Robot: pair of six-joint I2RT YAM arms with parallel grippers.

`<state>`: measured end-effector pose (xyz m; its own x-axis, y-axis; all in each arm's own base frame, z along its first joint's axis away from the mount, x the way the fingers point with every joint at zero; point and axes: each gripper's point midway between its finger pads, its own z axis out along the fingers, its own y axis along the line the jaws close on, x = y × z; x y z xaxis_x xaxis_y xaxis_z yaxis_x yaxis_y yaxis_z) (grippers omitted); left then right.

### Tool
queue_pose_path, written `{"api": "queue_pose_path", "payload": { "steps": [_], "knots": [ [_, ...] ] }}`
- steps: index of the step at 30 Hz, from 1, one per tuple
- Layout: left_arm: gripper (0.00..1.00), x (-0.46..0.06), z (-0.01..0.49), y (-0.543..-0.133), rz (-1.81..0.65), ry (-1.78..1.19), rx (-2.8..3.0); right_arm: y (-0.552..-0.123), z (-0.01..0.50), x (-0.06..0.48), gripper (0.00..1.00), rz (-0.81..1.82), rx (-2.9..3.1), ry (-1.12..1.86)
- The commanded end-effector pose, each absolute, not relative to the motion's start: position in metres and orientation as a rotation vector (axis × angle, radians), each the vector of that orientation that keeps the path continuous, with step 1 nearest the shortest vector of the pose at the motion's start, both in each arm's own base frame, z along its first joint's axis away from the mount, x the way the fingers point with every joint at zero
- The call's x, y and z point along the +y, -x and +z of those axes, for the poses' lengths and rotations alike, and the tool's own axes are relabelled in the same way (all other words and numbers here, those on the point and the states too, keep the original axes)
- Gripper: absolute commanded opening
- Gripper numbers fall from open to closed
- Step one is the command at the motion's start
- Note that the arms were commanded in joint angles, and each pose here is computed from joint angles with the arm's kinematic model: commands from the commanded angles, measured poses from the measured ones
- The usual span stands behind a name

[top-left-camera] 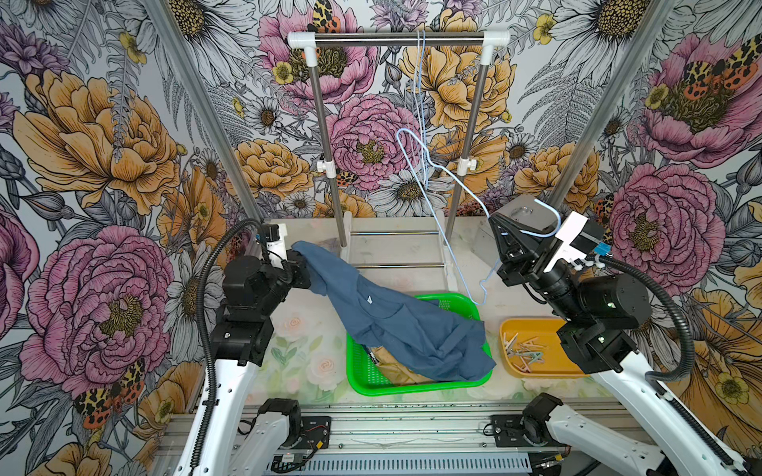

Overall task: Remove the clothespins securing t-shirts to the hanger
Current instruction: Place the T-shirt in the basket.

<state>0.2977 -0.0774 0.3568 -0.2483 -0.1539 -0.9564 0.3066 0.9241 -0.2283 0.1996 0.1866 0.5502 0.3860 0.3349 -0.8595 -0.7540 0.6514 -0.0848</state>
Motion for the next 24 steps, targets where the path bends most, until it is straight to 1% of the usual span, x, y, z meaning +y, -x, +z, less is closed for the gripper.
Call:
{"api": "queue_pose_path", "payload": {
  "steps": [1, 4, 8, 10, 12, 17, 20, 24],
  "knots": [
    [0.00, -0.121, 0.372, -0.284, -0.523, -0.266, 1.716, -0.208, 0.539, 0.182, 0.00, 0.679, 0.980, 0.498],
    [0.00, -0.168, 0.364, -0.272, -0.546, -0.420, 1.723, -0.210, 0.540, 0.179, 0.00, 0.664, 0.984, 0.492],
    [0.00, -0.228, 0.354, -0.251, -0.649, -0.563, 1.754, -0.211, 0.541, 0.172, 0.00, 0.640, 0.993, 0.485],
    [0.00, -0.262, 0.340, -0.234, -0.702, -0.669, 1.776, -0.210, 0.540, 0.166, 0.00, 0.622, 0.994, 0.472],
    [0.00, -0.284, 0.317, -0.219, -0.726, -0.740, 1.825, -0.209, 0.540, 0.160, 0.00, 0.604, 0.999, 0.462],
    [0.00, -0.298, 0.241, -0.207, -0.759, -0.698, 2.073, -0.206, 0.534, 0.149, 0.00, 0.567, 1.026, 0.451],
    [0.00, -0.292, 0.200, -0.205, -0.745, -0.621, 2.204, -0.203, 0.529, 0.144, 0.00, 0.548, 1.042, 0.449],
    [0.00, -0.284, 0.151, -0.200, -0.789, -0.557, 2.391, -0.203, 0.518, 0.139, 0.00, 0.531, 1.072, 0.440]
  ]
}}
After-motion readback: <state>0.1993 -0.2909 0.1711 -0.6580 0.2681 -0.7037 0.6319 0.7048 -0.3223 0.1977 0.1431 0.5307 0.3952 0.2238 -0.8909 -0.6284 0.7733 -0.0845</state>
